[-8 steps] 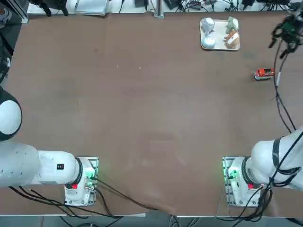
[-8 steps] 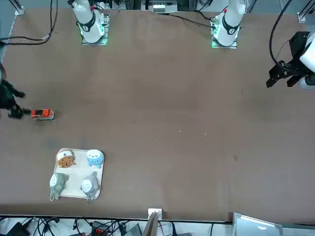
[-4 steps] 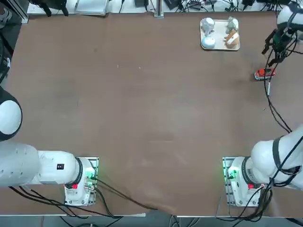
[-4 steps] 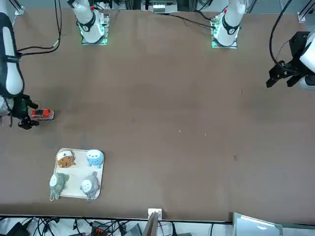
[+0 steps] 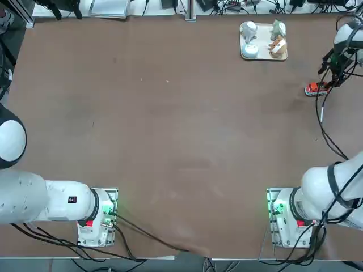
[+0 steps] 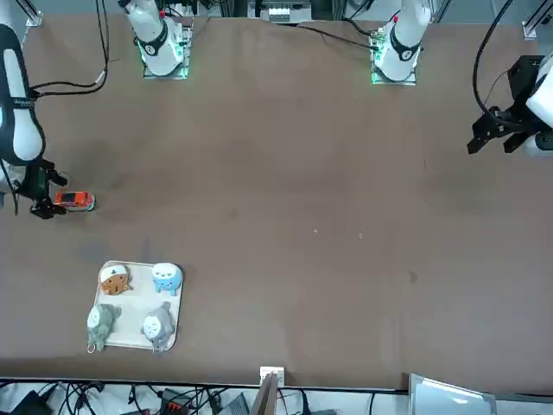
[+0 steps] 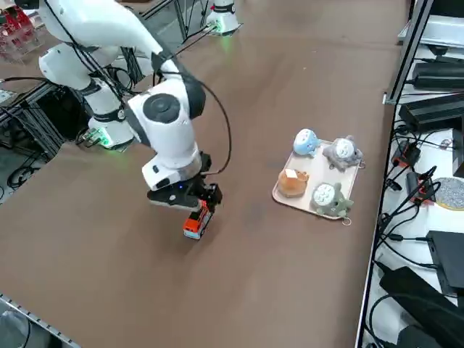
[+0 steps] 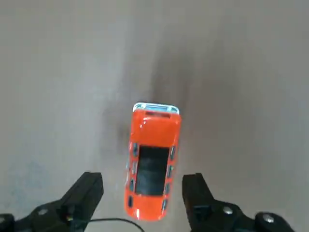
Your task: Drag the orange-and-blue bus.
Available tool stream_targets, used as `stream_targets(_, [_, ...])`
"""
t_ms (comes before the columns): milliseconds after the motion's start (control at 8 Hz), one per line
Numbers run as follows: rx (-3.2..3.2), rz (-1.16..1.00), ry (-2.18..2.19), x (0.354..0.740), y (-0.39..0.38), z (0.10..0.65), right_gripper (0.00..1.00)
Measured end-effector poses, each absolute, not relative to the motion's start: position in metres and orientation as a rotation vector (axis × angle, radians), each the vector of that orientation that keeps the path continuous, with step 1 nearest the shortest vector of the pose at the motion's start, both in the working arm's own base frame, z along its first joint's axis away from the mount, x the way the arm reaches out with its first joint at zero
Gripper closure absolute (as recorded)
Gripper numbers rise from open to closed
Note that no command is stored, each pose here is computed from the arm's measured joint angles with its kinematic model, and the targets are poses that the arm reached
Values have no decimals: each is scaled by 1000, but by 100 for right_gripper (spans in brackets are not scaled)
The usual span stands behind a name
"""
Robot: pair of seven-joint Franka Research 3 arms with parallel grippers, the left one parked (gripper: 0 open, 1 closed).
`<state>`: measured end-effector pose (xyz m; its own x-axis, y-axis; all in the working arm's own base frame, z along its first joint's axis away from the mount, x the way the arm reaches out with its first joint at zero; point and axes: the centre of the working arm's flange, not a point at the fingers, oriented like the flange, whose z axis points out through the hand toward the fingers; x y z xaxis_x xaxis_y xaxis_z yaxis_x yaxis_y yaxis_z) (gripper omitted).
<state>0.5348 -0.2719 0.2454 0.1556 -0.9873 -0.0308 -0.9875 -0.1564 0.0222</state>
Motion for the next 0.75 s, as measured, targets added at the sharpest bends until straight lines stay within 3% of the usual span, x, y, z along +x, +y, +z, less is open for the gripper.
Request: stream_targets(750, [-2323, -45, 2068, 515, -269, 218, 2])
